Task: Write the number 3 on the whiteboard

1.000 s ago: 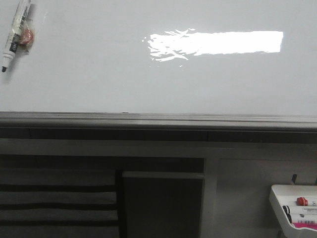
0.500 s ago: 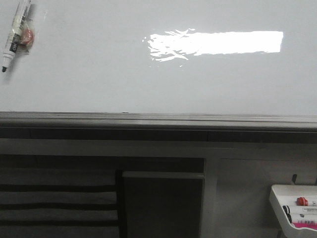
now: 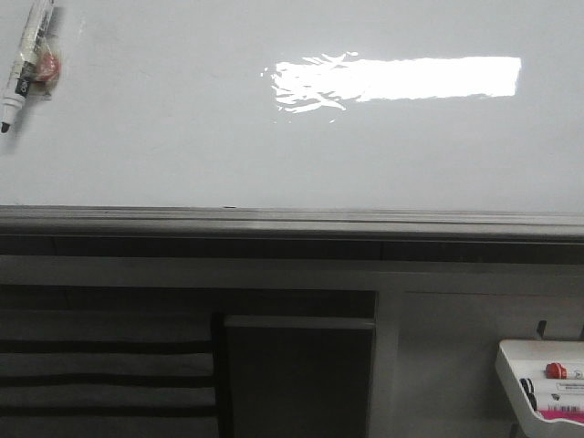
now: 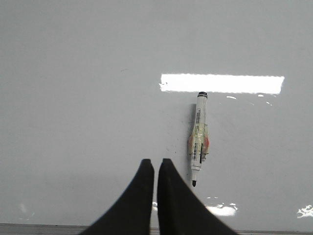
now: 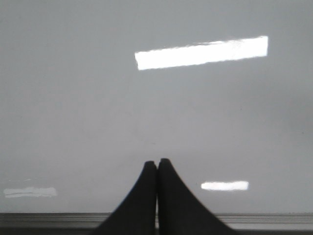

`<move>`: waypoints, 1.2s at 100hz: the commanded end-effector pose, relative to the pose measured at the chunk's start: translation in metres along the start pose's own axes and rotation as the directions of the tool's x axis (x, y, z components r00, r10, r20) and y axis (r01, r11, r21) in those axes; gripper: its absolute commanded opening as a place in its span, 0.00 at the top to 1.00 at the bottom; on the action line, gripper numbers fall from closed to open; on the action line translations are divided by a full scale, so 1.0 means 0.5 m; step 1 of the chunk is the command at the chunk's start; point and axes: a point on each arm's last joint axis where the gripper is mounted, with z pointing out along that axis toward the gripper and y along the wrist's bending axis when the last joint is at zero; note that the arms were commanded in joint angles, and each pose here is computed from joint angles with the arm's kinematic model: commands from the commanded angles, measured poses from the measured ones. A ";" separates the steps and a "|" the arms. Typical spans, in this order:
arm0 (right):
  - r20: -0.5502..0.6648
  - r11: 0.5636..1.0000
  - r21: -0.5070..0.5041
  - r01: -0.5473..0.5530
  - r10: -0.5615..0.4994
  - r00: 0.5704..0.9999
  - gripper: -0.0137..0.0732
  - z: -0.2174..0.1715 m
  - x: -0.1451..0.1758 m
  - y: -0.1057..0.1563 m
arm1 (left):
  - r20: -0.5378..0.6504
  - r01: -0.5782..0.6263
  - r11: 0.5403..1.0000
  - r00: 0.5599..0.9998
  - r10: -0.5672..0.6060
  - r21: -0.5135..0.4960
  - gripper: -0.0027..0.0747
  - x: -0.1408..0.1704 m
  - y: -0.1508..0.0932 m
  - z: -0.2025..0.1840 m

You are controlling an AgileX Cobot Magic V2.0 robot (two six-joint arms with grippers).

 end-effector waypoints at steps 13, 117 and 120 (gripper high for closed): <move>-0.051 0.997 0.007 0.075 -0.074 0.996 0.93 0.017 -0.117 0.006 | -0.053 -0.035 0.999 0.998 0.034 -0.017 0.99 -0.119 -0.008 0.038; -0.062 0.997 0.007 0.075 -0.074 0.995 0.58 0.030 -0.137 0.008 | -0.136 -0.049 0.998 0.990 0.045 -0.025 0.79 -0.125 -0.006 0.091; -0.062 0.997 0.007 0.075 -0.074 0.995 0.50 0.030 -0.137 0.008 | -0.134 -0.049 0.998 0.990 0.046 -0.025 0.70 -0.125 -0.006 0.091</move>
